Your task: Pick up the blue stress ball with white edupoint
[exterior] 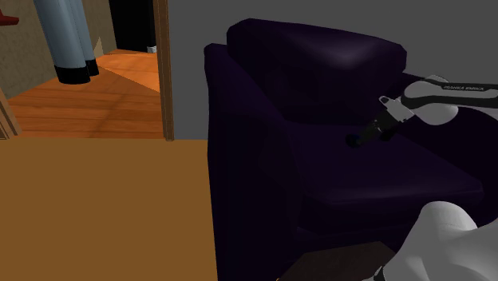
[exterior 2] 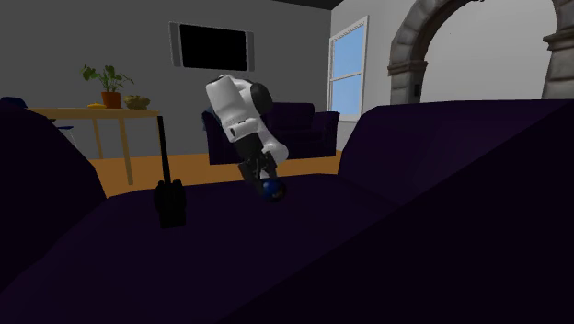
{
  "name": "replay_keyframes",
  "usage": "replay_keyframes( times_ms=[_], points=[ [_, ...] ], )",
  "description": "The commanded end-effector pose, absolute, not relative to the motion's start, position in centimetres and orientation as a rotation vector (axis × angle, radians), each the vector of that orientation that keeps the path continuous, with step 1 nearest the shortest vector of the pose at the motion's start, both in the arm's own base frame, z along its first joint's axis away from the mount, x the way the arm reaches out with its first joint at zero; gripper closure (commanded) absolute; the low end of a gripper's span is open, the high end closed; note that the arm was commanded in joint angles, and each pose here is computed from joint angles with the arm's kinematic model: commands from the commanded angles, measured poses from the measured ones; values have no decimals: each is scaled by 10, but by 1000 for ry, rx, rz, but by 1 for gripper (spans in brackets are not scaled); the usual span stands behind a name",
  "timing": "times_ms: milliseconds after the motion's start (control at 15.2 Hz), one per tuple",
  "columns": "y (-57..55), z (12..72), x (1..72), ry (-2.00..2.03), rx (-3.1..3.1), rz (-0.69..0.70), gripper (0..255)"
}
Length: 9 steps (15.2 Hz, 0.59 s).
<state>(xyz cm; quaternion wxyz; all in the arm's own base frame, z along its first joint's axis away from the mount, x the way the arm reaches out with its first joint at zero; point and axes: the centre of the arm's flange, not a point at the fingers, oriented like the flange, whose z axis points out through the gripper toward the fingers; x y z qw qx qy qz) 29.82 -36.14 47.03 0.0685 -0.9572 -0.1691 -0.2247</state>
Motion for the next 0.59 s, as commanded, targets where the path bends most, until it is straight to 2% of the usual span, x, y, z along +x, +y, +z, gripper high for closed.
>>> replay_keyframes(
  times_ms=[0, 528],
  points=[
    [-353, 454, 293, -533, -2814, -546, 255],
    [-342, 473, 293, -534, -2814, -545, 255]
  ],
)
